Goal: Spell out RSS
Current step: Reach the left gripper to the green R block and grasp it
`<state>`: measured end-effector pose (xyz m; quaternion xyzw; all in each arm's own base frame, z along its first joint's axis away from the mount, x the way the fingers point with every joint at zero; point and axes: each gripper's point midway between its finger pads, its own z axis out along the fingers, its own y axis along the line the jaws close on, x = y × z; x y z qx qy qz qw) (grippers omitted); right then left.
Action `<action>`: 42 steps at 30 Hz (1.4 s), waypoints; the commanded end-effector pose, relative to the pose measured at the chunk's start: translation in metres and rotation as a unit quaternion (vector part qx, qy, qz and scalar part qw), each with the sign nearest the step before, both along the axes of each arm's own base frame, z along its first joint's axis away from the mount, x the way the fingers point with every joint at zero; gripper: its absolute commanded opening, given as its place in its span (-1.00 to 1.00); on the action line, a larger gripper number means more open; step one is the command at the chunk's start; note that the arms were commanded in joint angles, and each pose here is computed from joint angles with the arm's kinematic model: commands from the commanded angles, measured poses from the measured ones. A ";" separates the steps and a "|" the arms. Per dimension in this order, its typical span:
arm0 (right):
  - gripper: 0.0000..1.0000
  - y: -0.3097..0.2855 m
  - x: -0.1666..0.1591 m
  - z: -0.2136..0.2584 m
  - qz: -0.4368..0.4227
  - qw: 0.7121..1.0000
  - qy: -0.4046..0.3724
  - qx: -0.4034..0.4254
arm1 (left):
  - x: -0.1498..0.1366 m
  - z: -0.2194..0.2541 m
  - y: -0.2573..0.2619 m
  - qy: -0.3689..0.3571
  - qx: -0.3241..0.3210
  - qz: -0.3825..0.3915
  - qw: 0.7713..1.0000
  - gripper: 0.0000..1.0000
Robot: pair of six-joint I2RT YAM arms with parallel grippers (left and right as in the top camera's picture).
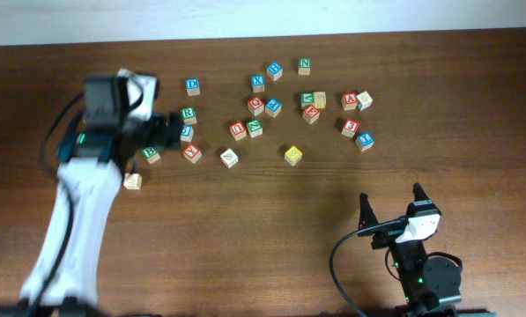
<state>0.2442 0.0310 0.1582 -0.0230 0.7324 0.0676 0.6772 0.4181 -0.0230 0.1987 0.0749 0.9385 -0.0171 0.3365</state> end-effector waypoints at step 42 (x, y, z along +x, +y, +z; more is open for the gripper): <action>0.97 -0.003 0.000 -0.002 -0.007 1.000 0.001 -0.004 | 0.112 -0.203 -0.025 0.182 -0.006 0.186 0.966 0.06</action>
